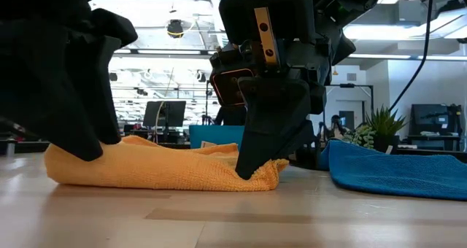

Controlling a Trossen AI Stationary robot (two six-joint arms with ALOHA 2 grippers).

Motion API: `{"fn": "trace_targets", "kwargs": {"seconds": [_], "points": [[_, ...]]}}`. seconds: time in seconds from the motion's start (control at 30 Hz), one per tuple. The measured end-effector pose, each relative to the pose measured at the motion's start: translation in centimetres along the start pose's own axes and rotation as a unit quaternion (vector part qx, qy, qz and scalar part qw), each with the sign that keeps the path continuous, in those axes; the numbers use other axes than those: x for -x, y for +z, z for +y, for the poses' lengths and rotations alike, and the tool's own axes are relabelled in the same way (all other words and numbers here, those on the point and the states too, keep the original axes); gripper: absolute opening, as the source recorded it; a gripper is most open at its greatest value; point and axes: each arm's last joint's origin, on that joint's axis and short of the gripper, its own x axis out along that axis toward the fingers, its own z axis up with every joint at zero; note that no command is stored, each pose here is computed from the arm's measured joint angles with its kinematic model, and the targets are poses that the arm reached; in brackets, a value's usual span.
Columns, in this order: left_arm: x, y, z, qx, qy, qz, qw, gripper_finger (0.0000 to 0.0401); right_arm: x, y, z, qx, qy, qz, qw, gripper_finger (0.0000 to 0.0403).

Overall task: Roll microfiber towels into tight, uniform cylinder then place into a basket
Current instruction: Roll the yellow microfiber cloth

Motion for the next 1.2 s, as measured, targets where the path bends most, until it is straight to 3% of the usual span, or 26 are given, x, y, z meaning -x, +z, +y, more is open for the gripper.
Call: {"fn": "trace_targets", "kwargs": {"seconds": [0.47, 0.93, 1.2], "points": [[-2.2, -2.6, 0.5, 0.057, -0.011, 0.022, 0.998, 0.0113, 0.0, 0.0, 0.0, 0.001, 0.004, 0.003, 1.0, 0.0016], [-2.2, -2.3, 0.1, 0.063, -0.018, 0.006, 0.998, 0.0113, 0.0, -0.1, 0.1, 0.023, 0.016, 0.014, 1.0, 0.0114], [-2.3, -2.3, 0.1, 0.063, -0.02, 0.007, 0.998, 0.0113, 0.5, 0.1, -0.3, 0.023, 0.039, 0.043, 0.998, 0.0125]]}}
